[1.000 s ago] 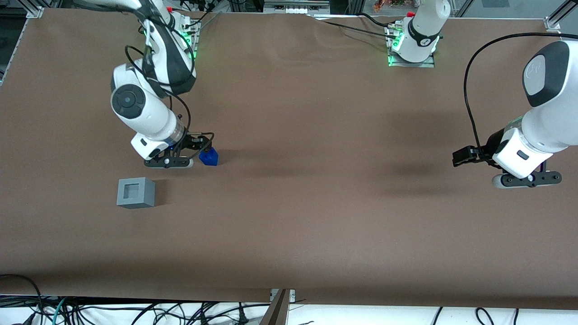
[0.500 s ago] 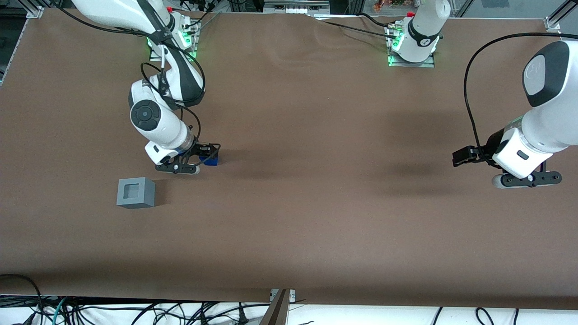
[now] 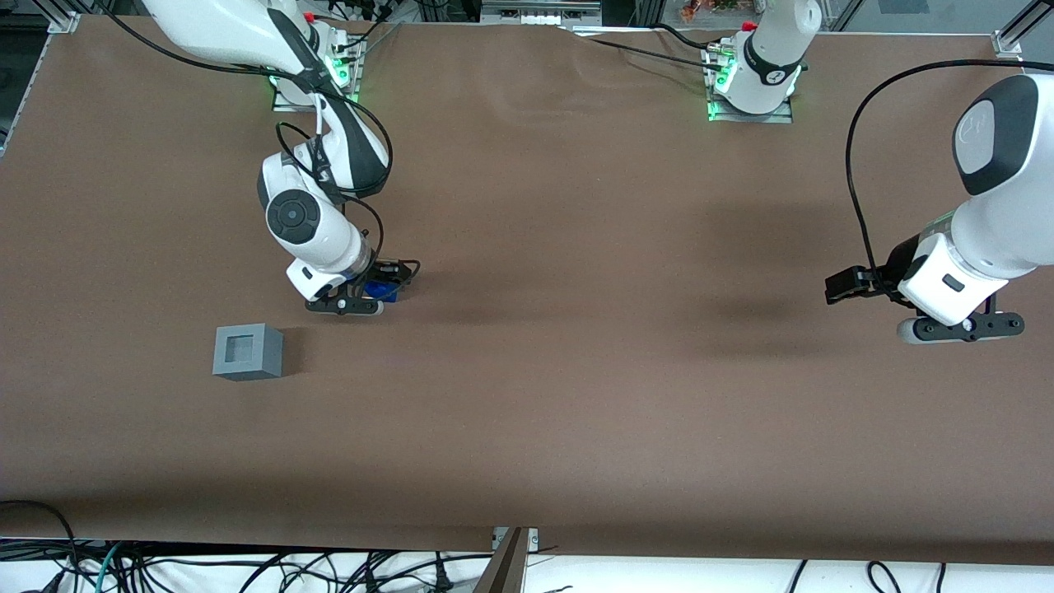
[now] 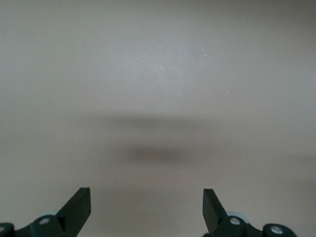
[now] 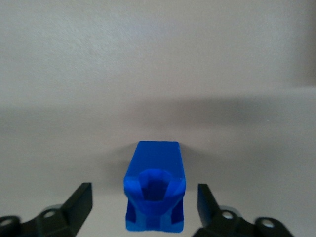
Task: Insert blue part into gray base with right arm
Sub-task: 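Lift the blue part and carry it over the gray base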
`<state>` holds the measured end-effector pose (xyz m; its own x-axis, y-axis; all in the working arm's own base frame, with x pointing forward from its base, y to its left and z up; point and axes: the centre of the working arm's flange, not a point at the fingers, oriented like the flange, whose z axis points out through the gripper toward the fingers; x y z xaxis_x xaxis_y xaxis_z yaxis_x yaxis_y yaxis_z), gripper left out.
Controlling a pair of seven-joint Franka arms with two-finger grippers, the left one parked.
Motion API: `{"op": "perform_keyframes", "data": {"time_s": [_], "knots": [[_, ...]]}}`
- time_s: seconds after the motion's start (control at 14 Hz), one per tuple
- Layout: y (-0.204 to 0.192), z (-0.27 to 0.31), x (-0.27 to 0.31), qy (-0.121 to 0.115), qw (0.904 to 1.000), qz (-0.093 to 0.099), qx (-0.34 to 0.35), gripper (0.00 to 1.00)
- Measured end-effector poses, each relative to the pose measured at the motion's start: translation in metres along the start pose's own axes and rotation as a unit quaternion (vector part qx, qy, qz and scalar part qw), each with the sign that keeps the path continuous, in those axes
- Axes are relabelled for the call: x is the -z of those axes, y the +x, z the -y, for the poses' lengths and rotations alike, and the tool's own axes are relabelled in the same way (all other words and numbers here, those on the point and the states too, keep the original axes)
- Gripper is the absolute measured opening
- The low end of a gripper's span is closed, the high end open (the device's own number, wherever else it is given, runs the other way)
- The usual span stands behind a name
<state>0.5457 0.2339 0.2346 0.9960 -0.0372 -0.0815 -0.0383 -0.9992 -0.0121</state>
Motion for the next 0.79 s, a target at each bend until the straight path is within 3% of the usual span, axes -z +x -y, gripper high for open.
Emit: {"op": "perform_keyframes", "data": {"time_s": [0.21, 0.29, 0.57, 0.79], "knots": [[0.001, -0.003, -0.016, -0.005, 1.0, -0.001, 0.003, 0.55], [0.002, -0.003, -0.015, -0.005, 1.0, -0.002, 0.003, 0.51], [0.01, -0.004, -0.003, -0.004, 0.9999, -0.013, 0.003, 0.51], [0.038, -0.025, 0.048, -0.024, 0.9994, 0.001, 0.027, 0.51]]}}
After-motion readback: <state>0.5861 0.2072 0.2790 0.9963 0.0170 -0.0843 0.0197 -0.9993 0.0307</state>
